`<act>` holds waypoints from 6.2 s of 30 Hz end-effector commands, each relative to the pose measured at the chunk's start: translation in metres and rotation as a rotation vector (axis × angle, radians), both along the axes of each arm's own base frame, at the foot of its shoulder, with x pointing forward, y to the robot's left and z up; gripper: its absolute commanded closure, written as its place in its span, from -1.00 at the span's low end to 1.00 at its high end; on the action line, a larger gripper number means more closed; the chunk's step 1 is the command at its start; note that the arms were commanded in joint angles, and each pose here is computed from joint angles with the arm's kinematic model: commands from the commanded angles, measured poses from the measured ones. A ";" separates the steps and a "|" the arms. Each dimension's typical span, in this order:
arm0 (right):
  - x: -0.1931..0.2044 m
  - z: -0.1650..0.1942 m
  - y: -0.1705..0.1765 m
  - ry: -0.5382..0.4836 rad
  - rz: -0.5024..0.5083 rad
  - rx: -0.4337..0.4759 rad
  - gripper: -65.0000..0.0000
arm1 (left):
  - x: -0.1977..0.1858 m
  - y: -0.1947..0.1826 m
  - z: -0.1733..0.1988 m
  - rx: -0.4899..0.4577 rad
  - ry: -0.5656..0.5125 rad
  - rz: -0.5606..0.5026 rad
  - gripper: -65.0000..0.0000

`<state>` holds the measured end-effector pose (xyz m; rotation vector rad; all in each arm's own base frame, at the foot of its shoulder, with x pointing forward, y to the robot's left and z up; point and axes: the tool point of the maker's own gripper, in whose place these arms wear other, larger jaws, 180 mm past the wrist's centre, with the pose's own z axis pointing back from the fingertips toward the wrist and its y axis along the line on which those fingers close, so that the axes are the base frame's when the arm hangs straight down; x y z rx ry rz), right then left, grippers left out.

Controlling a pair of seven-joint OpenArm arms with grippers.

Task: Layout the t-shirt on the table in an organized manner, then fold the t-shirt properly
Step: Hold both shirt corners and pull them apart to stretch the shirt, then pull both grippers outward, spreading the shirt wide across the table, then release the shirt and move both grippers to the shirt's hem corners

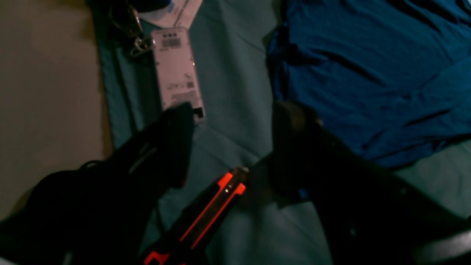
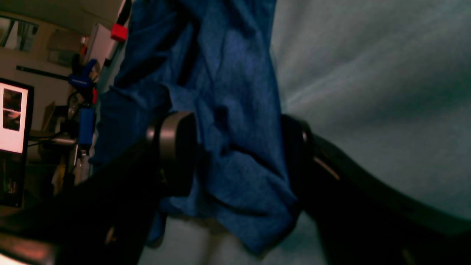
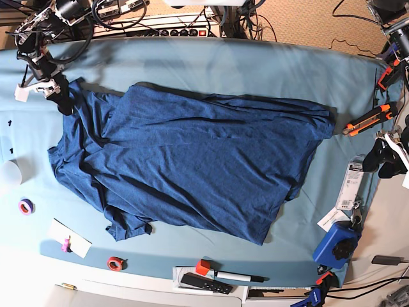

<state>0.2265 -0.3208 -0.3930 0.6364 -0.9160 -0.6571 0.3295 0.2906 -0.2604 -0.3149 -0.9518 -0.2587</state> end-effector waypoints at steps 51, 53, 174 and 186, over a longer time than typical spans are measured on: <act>-0.002 -0.005 0.020 0.021 0.073 0.050 1.00 | -0.066 -0.081 -0.138 -0.414 0.467 0.081 -0.32; -0.002 -0.005 0.020 0.021 0.073 0.051 1.00 | -0.058 -0.088 -0.135 -0.423 0.451 0.074 -0.31; 0.128 0.093 0.045 -0.194 0.419 -0.197 0.24 | 0.086 -0.109 -0.043 0.020 0.057 -0.099 0.11; 0.144 0.091 0.076 -0.178 0.516 -0.228 0.24 | 0.163 -0.142 -0.088 -0.308 0.276 0.007 0.11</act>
